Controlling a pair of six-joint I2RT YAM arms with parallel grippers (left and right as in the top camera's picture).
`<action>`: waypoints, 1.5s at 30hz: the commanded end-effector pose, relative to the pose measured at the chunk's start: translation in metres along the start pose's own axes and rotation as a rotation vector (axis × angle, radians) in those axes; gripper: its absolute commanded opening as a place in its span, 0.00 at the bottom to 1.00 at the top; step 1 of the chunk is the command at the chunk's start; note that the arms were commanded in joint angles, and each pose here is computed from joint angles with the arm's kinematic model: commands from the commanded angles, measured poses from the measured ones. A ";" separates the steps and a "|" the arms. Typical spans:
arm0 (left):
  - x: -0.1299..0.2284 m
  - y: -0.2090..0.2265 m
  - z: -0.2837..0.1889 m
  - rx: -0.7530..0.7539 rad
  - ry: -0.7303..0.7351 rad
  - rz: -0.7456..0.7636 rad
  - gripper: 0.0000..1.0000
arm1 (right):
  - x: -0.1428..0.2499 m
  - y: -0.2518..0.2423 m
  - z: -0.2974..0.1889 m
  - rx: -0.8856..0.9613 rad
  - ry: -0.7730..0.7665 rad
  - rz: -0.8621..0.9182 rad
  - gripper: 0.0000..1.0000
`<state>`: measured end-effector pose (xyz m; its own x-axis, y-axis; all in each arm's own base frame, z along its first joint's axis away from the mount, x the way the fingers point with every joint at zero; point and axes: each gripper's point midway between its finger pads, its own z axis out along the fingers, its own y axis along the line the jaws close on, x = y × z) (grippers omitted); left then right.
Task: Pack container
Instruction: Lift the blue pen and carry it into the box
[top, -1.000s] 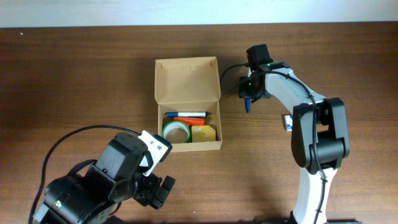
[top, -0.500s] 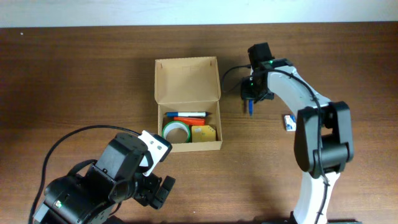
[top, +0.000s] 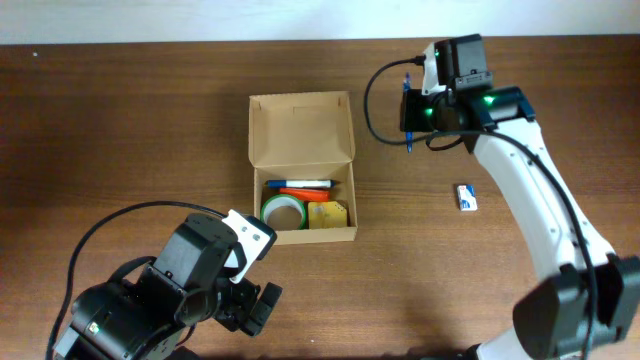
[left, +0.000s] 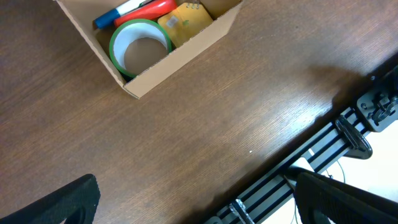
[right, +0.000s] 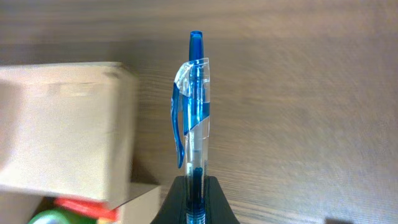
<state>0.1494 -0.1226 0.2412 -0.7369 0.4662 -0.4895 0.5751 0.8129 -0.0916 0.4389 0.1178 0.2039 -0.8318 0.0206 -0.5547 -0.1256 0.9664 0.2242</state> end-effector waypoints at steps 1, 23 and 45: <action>-0.003 -0.003 -0.005 0.013 -0.019 -0.003 1.00 | 0.000 0.047 -0.020 -0.151 -0.025 -0.190 0.04; -0.003 -0.003 -0.005 0.013 -0.019 -0.003 1.00 | 0.110 0.180 0.016 -0.466 0.085 -1.331 0.04; -0.003 -0.003 -0.005 0.013 -0.019 -0.003 1.00 | 0.134 0.163 0.094 -0.436 0.194 -1.450 0.04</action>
<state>0.1494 -0.1226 0.2412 -0.7369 0.4662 -0.4895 0.5751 0.8129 -0.0916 0.3534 0.2976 0.0924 0.0781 -0.9145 -0.3970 -0.9874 -0.0159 -0.1575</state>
